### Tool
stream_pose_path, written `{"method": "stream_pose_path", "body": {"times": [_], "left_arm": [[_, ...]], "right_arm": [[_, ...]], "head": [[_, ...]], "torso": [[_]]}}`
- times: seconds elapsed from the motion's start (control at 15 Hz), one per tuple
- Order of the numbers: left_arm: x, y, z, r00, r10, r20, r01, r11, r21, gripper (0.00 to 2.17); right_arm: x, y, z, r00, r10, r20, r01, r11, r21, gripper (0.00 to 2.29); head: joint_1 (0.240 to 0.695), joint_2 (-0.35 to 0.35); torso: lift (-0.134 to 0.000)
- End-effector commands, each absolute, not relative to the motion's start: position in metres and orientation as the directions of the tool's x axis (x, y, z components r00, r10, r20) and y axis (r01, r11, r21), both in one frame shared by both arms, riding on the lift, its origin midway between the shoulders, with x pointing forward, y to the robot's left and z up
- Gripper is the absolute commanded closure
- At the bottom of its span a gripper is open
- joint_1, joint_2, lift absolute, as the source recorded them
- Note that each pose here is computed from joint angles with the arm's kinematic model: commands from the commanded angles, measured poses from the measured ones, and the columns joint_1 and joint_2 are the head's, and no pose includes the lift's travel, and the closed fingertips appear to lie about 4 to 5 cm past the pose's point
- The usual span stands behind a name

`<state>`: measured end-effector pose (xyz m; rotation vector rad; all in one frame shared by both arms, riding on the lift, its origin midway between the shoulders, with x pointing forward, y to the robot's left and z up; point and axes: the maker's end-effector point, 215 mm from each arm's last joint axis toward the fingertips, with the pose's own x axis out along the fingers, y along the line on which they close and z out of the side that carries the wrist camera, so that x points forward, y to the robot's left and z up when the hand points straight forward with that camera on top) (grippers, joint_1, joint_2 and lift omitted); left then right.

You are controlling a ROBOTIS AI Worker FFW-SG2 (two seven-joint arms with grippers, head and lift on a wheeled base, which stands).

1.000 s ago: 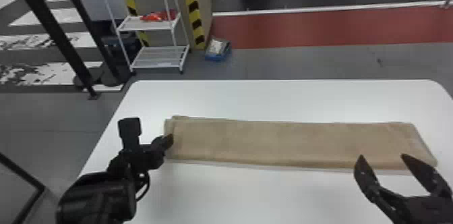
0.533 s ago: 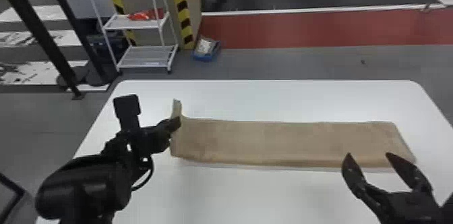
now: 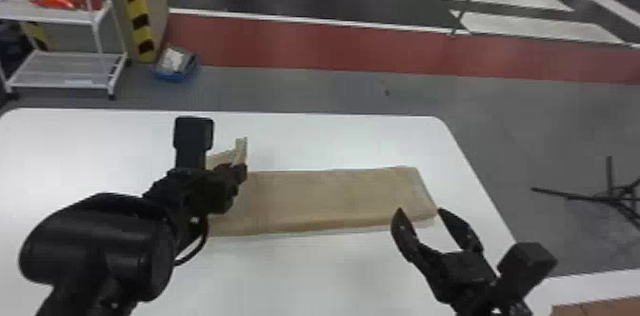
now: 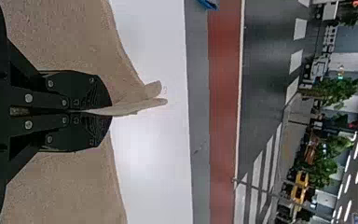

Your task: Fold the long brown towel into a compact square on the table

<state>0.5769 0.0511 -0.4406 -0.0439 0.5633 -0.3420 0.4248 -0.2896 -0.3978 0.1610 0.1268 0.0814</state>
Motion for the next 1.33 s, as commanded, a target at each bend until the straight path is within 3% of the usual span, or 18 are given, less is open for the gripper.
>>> {"method": "stream_pose_path", "body": {"times": [0.0, 0.07, 0.13, 0.4, 0.67, 0.87, 1.0, 1.13, 1.27], "left_arm": [[0.568, 0.018, -0.468, 0.758, -0.371, -0.536, 0.358, 0.924, -0.134, 0.97], [0.563, 0.003, -0.47, 0.747, -0.407, -0.525, 0.38, 0.91, -0.164, 0.28], [0.559, -0.007, -0.468, 0.741, -0.43, -0.516, 0.392, 0.901, -0.187, 0.0], [0.554, 0.01, -0.442, 0.784, -0.418, -0.459, 0.359, 0.908, -0.215, 0.03], [0.544, 0.093, -0.415, 0.866, -0.306, -0.396, 0.227, 0.945, -0.234, 0.03], [0.525, 0.172, -0.441, 0.875, -0.201, -0.44, 0.129, 0.974, -0.188, 0.03], [0.512, 0.203, -0.451, 0.891, -0.148, -0.429, 0.099, 0.986, -0.135, 0.03], [0.501, 0.225, -0.456, 0.907, -0.104, -0.407, 0.068, 0.993, -0.101, 0.03], [0.496, 0.242, -0.452, 0.924, -0.071, -0.375, 0.042, 0.996, -0.084, 0.03]], "right_arm": [[0.426, -0.3, -0.403, 0.989, 0.077, -0.124, -0.056, 0.985, 0.164, 0.14], [0.428, -0.301, -0.404, 0.99, 0.074, -0.124, -0.053, 0.985, 0.166, 0.14], [0.432, -0.3, -0.405, 0.99, 0.073, -0.124, -0.052, 0.984, 0.168, 0.14], [0.457, -0.278, -0.407, 0.986, 0.097, -0.137, -0.073, 0.982, 0.173, 0.14], [0.491, -0.231, -0.412, 0.971, 0.156, -0.18, -0.122, 0.975, 0.187, 0.14], [0.523, -0.18, -0.429, 0.948, 0.21, -0.238, -0.165, 0.966, 0.197, 0.18], [0.543, -0.146, -0.445, 0.921, 0.259, -0.29, -0.205, 0.957, 0.204, 0.22], [0.55, -0.104, -0.464, 0.881, 0.318, -0.351, -0.262, 0.944, 0.198, 0.29], [0.551, -0.088, -0.487, 0.847, 0.309, -0.433, -0.273, 0.951, 0.145, 0.29]], "head": [[0.695, -0.249], [0.695, -0.267], [0.695, -0.282], [0.695, -0.318], [0.695, -0.248], [0.695, -0.154], [0.695, -0.033], [0.695, 0.031], [0.695, 0.092]], "torso": [[-0.057], [-0.057], [-0.057], [-0.057], [-0.057], [-0.057], [-0.057], [-0.057], [-0.057]]}}
